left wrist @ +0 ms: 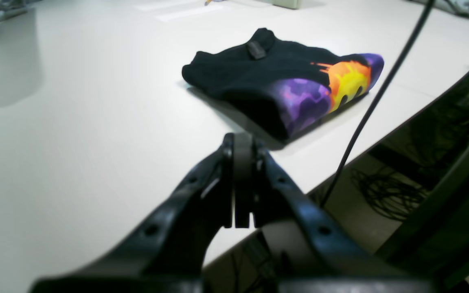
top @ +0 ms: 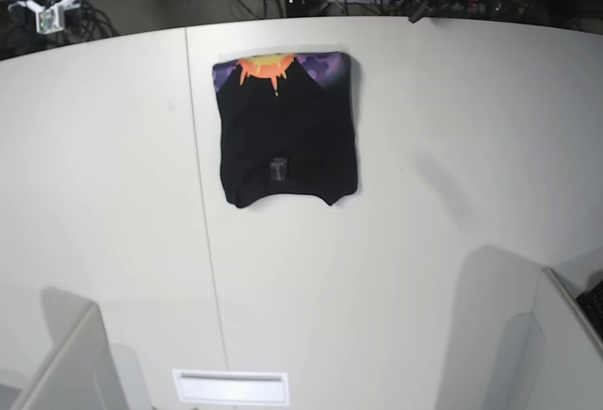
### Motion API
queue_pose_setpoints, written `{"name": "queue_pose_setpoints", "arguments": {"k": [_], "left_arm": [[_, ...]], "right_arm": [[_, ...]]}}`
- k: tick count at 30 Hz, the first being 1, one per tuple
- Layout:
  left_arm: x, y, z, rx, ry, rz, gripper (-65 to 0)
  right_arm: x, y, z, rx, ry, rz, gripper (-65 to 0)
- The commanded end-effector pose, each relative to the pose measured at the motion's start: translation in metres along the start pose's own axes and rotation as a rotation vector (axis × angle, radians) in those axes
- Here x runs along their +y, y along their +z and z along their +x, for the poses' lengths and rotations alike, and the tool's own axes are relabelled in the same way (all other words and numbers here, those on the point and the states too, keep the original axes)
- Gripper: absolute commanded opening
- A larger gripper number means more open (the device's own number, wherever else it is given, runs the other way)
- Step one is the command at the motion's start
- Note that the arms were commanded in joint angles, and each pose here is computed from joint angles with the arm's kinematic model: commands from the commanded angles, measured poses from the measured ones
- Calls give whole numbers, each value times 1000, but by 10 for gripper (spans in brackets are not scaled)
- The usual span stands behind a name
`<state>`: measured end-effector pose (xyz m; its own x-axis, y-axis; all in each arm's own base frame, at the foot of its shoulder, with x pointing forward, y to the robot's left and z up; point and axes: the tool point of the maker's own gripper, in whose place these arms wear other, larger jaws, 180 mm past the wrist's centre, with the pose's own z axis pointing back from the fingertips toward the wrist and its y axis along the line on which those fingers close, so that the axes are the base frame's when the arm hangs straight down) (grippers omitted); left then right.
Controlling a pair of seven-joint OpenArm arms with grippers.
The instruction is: Fold the T-shirt properly
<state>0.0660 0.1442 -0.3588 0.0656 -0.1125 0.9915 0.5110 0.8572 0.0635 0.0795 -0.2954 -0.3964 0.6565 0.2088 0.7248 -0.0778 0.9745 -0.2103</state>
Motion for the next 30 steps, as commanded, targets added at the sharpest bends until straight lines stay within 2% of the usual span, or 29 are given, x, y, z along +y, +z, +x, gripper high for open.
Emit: {"name": "queue_pose_setpoints", "arguments": {"k": [1,4,8,15,22,26,30], "left_arm": [[-3,11,3,-1,16,5,-650],[-15,30,-9,65,55,1,-650],[-34,56,-27,158,126,-6,-650],[-82,104,-71,347,288,-36,-650],[-108,129,-115,487,386,-46,-650],[-117,149,-156,683,411,-51,-650],[-109,149,-188,769,462,42,-650]], "right_arm": [[-2,6,4,-18,0,-5,-650],[7,17,-21,87,-24,-2,-650],[13,27,-58,276,-44,1,-650],[30,61,-132,658,-76,37,-650],[82,64,-188,820,-147,171,-650],[109,58,-223,921,-177,253,-650],[133,52,-258,1047,-220,312,-650]]}}
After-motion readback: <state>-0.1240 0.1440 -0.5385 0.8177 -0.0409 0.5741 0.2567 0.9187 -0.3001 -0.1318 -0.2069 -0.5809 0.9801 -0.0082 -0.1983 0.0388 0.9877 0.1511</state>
